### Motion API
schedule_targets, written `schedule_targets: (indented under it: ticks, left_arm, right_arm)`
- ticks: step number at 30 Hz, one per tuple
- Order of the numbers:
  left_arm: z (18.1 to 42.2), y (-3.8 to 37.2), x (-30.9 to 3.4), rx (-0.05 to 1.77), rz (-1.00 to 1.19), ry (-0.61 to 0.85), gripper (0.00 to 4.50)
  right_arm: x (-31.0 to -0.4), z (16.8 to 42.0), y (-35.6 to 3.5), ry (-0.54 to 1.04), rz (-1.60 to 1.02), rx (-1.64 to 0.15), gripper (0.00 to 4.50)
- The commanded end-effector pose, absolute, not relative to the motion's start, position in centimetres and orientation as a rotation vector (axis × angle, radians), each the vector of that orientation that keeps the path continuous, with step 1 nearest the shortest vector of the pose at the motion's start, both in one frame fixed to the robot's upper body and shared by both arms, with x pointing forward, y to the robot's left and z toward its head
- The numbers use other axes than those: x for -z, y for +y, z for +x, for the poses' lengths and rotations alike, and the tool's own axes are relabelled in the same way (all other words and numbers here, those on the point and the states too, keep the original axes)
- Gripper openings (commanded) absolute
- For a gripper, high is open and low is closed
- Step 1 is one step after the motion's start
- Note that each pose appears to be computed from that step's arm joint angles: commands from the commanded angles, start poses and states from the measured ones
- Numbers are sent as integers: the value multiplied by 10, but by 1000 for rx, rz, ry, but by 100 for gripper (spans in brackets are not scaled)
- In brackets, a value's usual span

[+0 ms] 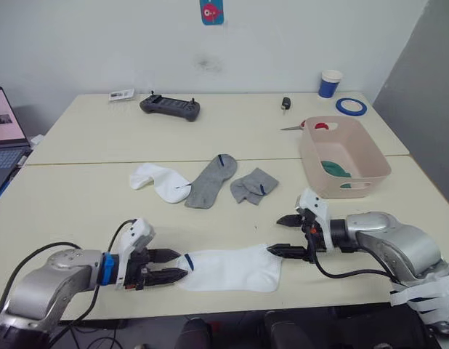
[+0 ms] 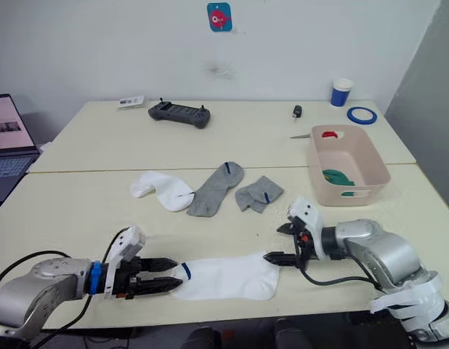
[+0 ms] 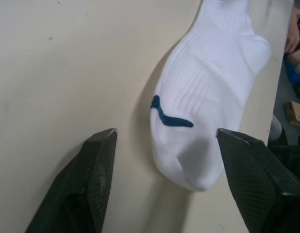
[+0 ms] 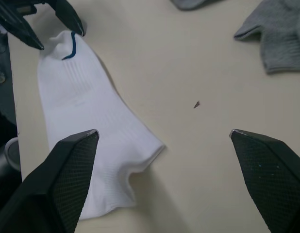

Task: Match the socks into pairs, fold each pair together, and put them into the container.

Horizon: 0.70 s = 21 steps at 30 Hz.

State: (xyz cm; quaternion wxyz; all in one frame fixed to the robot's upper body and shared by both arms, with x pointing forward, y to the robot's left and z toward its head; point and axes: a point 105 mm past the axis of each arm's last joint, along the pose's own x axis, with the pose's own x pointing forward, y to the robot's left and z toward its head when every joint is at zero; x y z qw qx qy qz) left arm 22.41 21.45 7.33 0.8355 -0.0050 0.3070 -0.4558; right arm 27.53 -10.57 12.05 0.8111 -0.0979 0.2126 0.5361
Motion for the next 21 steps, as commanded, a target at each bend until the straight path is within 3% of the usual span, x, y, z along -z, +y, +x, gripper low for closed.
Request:
schedule_targets:
  ticks: [1,6,12,18,21]
  left_arm:
    - [238,251,-83,745,67,565,448]
    - [275,263,-127,627,434,252,448]
    - [314,233,-129,680,723,37,448]
    - [351,222,-114,686,778,29,448]
    - [365,224,-107,666,790,53,389]
  right_arm:
    - [-151,274,-105,290,-273,-1165,450]
    - [-165,275,-101,168,-434,-1138,450]
    - [-175,273,-84,81,-481,-1136,450]
    - [-176,271,-83,70,-488,-1120,450]
    - [-176,271,-85,72,-486,-1100,450]
